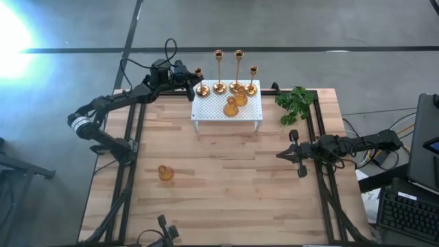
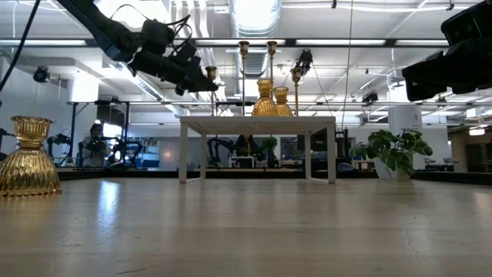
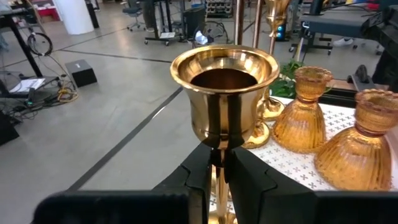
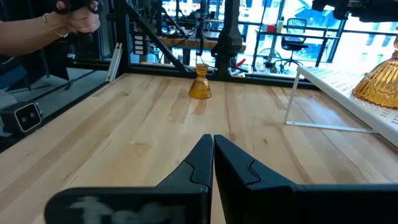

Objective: Pick & Place candle stick holders
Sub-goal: Put the small golden candle holder on the shelf

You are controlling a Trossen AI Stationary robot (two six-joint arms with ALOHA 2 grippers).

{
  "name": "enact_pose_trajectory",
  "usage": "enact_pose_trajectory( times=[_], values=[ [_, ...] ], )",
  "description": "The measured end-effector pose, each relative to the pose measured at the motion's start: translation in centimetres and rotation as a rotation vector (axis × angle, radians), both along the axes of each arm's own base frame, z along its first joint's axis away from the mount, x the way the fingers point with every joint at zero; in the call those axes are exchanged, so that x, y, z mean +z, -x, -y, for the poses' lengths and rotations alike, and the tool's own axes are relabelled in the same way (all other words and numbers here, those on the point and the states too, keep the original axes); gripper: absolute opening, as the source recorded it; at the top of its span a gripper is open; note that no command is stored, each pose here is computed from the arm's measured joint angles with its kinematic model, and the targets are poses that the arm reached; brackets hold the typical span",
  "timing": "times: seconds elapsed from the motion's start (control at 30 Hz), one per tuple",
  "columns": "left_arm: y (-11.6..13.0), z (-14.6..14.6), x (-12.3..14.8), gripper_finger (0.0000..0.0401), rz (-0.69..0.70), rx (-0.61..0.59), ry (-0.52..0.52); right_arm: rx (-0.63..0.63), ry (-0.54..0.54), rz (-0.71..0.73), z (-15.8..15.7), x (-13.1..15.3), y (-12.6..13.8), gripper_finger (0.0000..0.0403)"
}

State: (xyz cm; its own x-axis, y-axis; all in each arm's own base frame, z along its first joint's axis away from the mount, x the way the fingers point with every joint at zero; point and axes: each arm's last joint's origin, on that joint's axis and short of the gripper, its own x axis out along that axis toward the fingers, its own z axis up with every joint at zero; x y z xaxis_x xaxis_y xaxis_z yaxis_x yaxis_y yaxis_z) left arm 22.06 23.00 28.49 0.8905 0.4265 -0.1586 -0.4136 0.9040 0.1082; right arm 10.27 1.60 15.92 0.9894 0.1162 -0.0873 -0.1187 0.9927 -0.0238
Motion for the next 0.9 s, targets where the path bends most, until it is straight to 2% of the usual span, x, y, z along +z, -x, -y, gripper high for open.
enact_pose_trajectory(
  times=[0.3, 0.57, 0.9],
  values=[
    [0.01, -0.02, 0.0, 0.0035, -0.007, 0.004, -0.013, 0.0, 0.0, 0.001, 0.0, 0.01, 0.0, 0.0008],
    [0.01, -0.02, 0.0, 0.0066, -0.011, 0.005, -0.021, 0.0, 0.0, 0.001, 0.0, 0.01, 0.0, 0.0008],
    [-0.01, -0.04, 0.17, 0.007, -0.002, 0.004, -0.04, 0.0, 0.0, 0.0, 0.0, 0.01, 0.0, 0.0008]
  ],
)
